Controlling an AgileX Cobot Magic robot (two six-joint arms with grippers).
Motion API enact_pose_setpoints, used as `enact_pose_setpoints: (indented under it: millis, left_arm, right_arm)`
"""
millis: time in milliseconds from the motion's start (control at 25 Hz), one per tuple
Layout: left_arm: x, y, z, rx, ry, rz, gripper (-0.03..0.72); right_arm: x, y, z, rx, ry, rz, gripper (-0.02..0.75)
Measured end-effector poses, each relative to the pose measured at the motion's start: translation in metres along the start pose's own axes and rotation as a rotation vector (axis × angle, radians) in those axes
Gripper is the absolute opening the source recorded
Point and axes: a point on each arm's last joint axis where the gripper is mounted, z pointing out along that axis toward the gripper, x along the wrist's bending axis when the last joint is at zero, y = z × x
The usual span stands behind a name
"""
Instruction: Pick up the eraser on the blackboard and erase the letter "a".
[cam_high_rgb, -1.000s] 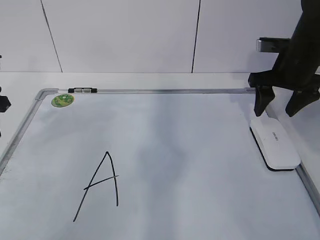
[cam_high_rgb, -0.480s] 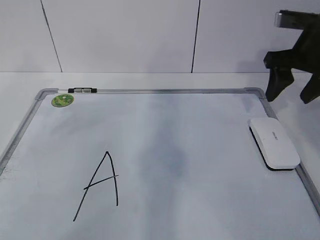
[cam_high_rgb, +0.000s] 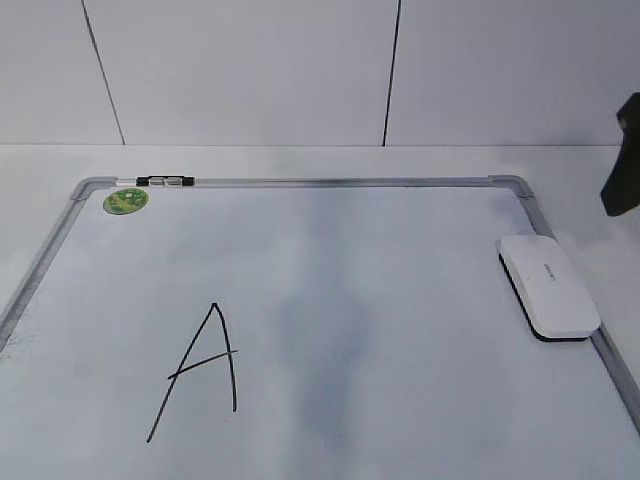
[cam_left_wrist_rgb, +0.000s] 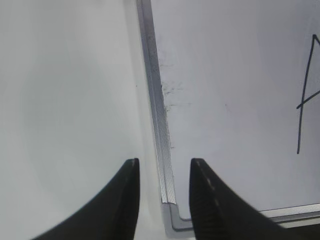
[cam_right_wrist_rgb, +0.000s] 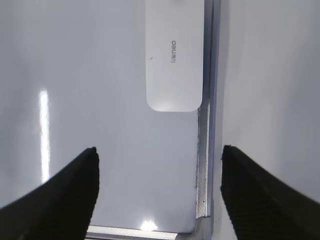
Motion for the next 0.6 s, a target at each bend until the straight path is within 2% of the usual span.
enact_pose_setpoints:
  millis: [320,600]
  left_arm:
    - [-0.009,-0.055,-0.076,-0.288,0.016,0.025,0.244]
    - [-0.018,-0.104,-0.117,-0.483,-0.001,0.039,0.243]
  right_arm:
    - [0.002,-0.048,-0.035,-0.093,0.029,0.001,0.58]
    - [0.002,-0.099,-0.057,-0.188,0.038,-0.006,0.58]
